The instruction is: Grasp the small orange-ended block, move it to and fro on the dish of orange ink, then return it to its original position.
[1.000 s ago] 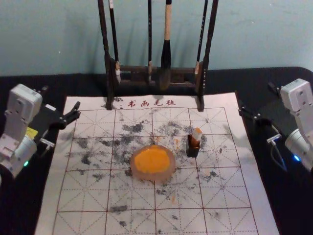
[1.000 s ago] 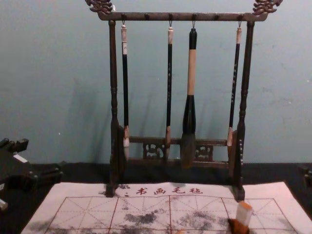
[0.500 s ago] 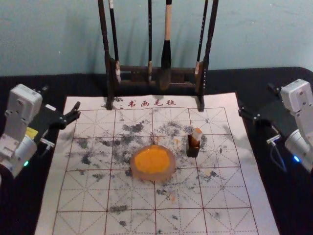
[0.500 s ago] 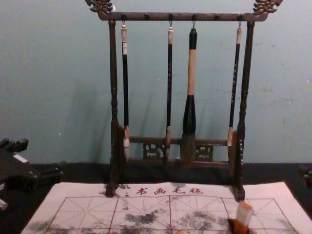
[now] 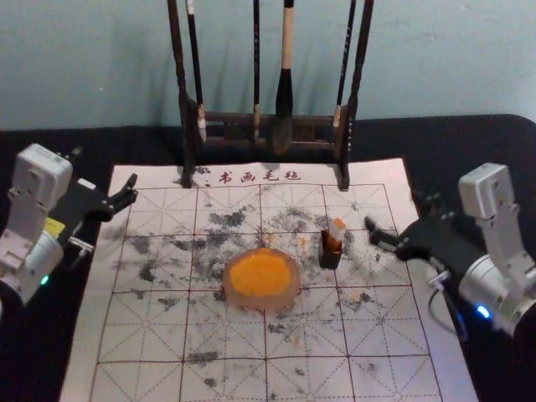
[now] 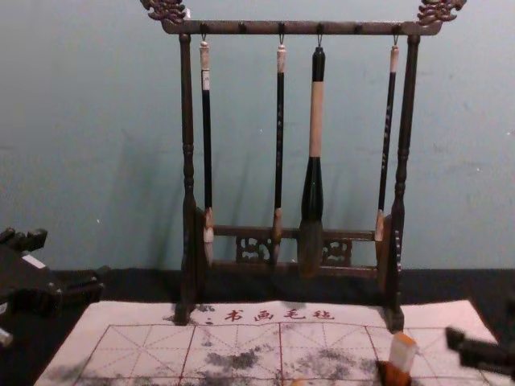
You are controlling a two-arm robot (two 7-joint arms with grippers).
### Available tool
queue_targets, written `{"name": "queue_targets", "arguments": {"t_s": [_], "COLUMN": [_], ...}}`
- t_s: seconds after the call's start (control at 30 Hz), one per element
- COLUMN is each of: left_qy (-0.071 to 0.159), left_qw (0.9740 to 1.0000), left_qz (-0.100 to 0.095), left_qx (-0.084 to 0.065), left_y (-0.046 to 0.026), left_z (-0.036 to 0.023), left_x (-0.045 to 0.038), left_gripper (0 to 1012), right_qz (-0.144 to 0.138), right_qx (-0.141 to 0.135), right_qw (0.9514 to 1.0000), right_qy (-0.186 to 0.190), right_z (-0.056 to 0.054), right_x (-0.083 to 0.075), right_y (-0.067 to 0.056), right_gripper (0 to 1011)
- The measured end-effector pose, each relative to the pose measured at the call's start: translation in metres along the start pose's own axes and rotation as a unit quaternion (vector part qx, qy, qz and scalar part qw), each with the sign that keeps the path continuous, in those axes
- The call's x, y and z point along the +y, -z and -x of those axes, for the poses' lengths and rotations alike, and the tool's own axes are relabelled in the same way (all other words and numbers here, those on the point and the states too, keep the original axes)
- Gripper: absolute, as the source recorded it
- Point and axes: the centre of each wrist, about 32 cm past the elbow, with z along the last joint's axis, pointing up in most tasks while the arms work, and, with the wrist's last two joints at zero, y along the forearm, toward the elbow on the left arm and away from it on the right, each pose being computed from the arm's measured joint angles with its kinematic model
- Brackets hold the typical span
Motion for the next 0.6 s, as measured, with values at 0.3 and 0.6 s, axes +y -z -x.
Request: {"name": "queue_targets", "arguments": {"t_s": [0.3, 0.6], "left_qy": [0.0, 0.0], "left_qw": [1.0, 1.0], "left_qz": [0.0, 0.0], "left_qx": [0.0, 0.0], "left_y": [0.0, 0.0], "left_z": [0.0, 0.0], "left_x": [0.0, 0.0], "left_gripper": [1001, 1001], "right_qz": [0.013, 0.016], "right_qx": [0.047, 0.056], "right_qw": [0.9955, 0.9931], "right_qy": [-0.081, -0.102], "right_z": [0.019, 0.022], "right_x": [0.003, 0.02], "right_y": [-0.004, -0.005], "right_gripper": [1000, 1002]}}
